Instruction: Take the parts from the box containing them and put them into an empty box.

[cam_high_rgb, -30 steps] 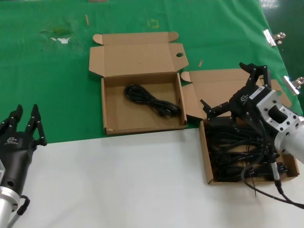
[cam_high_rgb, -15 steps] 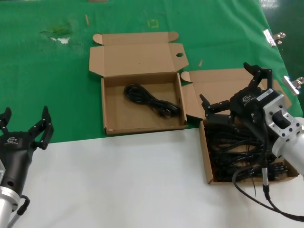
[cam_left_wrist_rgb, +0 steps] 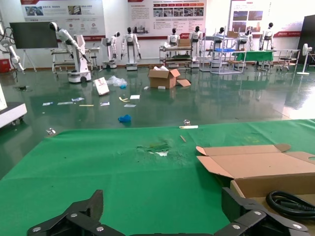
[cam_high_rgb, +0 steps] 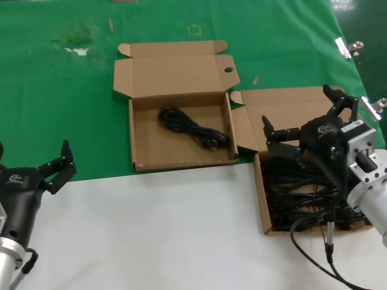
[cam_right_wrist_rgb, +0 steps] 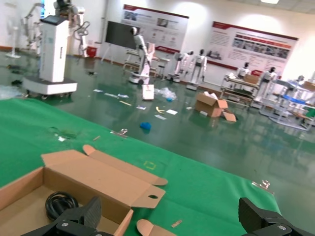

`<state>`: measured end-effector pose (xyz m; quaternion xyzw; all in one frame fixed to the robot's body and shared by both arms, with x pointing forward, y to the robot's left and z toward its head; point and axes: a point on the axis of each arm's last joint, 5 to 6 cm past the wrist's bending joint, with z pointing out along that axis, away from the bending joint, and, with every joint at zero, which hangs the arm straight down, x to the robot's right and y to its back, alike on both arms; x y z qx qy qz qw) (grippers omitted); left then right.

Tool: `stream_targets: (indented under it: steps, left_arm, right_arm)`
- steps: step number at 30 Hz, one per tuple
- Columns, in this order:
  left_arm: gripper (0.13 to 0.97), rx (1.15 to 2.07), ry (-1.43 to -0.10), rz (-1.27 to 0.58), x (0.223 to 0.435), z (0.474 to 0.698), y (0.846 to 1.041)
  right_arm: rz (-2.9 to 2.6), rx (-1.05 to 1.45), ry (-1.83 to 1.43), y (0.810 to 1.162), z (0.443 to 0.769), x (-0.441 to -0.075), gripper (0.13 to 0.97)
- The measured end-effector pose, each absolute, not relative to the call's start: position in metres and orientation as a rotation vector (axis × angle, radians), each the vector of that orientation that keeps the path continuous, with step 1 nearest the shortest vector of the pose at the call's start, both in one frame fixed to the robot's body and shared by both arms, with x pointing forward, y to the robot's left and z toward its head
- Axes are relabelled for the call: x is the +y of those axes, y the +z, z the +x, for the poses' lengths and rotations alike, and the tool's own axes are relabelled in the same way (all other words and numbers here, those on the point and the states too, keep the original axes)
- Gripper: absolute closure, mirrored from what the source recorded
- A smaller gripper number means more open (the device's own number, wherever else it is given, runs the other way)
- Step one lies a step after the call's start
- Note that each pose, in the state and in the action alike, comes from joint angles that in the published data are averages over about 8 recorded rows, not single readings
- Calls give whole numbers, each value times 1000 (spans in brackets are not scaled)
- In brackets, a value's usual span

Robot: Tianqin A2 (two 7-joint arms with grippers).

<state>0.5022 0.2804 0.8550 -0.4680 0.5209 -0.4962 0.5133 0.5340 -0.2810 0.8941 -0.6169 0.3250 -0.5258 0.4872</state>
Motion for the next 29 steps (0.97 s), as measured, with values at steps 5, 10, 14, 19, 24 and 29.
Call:
stream_targets:
  steps: [5,10,14,19,24,29]
  left_arm:
    - [244,1253,-1193,-1125,280,502,855]
    - [196,1253,-1193,-1125,280,502,855]
    - [181,1253,-1193,-1125,280,502,855]
    - [144,1253,-1193,-1125,280,502,855]
    - [135,1253,-1193,-1125,280,502,855]
    - [132,1253,-1193,-1125,280,502,855]
  right_arm:
    - [-1454,842,-1274,888,530,-281,130]
    - [-1409,897,-1269,881,526,-280,130]
    - [-1375,943,-1265,876,522,-280,130]
    - [-1335,1005,-1259,869,517,-280,130]
    - [-1299,1065,-1252,863,513,-280,130]
    - [-1283,1094,-1249,859,511,-280,130]
